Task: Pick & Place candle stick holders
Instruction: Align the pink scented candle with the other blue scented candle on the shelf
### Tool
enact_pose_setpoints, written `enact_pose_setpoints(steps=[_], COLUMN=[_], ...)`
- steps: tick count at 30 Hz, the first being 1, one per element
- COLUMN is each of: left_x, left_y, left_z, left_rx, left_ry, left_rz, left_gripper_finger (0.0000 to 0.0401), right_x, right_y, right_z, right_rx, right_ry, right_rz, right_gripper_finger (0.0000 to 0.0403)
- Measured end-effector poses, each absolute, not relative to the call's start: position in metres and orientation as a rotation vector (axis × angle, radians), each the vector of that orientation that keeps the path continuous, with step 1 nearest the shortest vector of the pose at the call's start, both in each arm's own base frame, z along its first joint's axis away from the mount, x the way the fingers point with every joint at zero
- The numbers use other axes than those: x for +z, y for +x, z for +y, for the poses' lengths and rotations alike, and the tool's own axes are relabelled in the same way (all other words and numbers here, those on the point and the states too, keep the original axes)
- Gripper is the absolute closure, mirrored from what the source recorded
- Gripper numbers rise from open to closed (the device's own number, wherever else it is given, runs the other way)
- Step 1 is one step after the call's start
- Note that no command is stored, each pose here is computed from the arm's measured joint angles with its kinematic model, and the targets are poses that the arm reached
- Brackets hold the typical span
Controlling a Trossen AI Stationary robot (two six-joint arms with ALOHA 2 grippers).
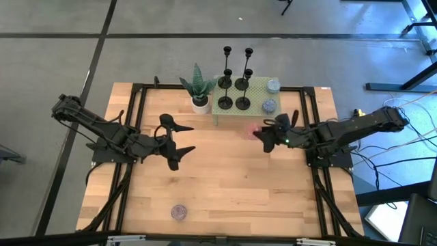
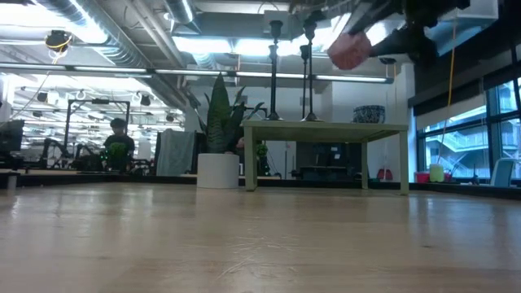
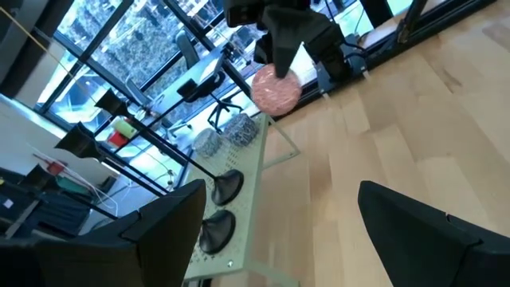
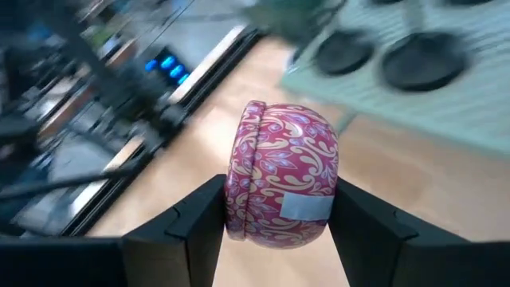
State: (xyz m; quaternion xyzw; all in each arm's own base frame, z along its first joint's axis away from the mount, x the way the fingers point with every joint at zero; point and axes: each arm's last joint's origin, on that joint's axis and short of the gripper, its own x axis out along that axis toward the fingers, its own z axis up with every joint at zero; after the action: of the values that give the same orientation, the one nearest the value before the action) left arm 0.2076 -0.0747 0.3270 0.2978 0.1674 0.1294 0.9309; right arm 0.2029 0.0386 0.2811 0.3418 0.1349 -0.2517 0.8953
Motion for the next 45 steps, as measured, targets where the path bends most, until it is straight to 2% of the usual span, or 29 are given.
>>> enact_pose_setpoints(steps=[8, 17, 23, 45], left_x=[0.324, 0.322, 0.322, 0.321], left_y=[0.206, 0.206, 0.206, 0.205], left_z=[-0.074, -0.074, -0.074, -0.074], left_rx=[0.256, 0.253, 0.253, 0.249], left_ry=[0.633, 0.641, 0.643, 0.653], left_rz=[0.377, 0.389, 0.389, 0.403], left_gripper_finger=[0.0075, 0.0075, 0.0075, 0.0075], right_x=[0.261, 0.219, 0.2, 0.198], right_y=[0.192, 0.195, 0.191, 0.193], right_z=[0.034, 0.027, 0.014, -0.022], right_rx=[-0.791, -0.757, -0.806, -0.846], right_ry=[0.718, 0.857, 0.902, 0.922], right_rz=[0.204, 0.008, -0.048, -0.044], right_gripper_finger=[0.0201, 0.0201, 0.0201, 0.0201])
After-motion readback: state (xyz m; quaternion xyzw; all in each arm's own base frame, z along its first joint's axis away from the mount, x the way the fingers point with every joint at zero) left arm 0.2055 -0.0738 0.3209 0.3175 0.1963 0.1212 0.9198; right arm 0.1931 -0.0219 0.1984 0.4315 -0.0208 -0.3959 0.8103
